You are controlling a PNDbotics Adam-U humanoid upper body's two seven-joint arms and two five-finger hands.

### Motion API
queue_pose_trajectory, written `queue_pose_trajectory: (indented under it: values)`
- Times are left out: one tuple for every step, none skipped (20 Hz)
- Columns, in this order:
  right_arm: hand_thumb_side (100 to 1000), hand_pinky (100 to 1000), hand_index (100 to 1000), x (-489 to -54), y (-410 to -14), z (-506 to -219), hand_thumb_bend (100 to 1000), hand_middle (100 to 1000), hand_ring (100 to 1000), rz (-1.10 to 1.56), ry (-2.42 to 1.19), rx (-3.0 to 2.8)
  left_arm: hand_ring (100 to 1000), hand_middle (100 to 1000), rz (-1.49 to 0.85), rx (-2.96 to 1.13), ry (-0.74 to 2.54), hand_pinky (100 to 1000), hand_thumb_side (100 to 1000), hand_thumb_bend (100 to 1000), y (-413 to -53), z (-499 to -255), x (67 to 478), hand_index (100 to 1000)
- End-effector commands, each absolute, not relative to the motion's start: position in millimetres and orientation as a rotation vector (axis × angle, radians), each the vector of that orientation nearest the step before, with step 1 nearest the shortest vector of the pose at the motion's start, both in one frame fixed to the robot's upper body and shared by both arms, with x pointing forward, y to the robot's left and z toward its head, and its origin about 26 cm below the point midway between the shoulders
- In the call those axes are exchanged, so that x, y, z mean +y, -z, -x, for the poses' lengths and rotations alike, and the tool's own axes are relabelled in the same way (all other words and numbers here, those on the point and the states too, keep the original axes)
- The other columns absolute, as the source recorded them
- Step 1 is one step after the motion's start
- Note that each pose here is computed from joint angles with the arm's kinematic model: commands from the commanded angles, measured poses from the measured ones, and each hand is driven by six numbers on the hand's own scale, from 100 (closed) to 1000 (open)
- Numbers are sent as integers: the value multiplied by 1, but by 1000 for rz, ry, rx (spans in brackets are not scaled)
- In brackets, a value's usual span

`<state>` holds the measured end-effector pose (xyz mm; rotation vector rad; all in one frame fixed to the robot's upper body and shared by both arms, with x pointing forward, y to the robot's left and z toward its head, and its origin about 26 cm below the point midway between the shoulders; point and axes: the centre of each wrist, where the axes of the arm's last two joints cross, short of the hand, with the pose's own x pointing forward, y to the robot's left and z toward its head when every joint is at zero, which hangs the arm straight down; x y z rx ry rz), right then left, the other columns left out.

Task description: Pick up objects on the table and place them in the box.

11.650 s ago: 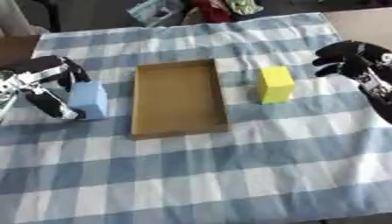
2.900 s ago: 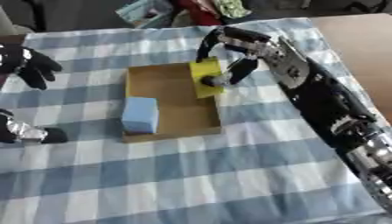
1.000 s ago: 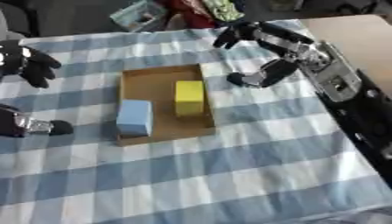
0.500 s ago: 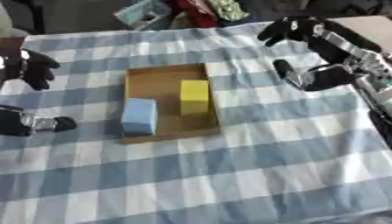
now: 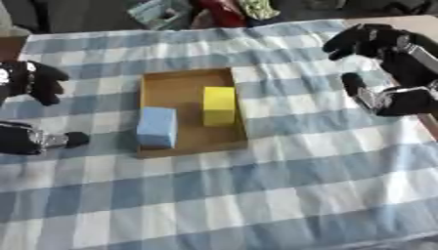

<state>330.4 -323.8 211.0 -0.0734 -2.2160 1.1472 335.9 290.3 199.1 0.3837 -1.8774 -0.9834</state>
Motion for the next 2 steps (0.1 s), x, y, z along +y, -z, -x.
queue_pose_trajectory:
  values:
    - [203, 758, 827, -329, -221, -324, 100, 755, 818, 109, -1140, -2240, 542, 534, -412, -1904, 979, 565, 227, 824, -208, -333, 294, 728]
    - [207, 757, 826, -329, -220, -323, 100, 754, 817, 111, -1129, -2239, 542, 534, -415, -1904, 976, 565, 227, 824, -207, -332, 295, 728]
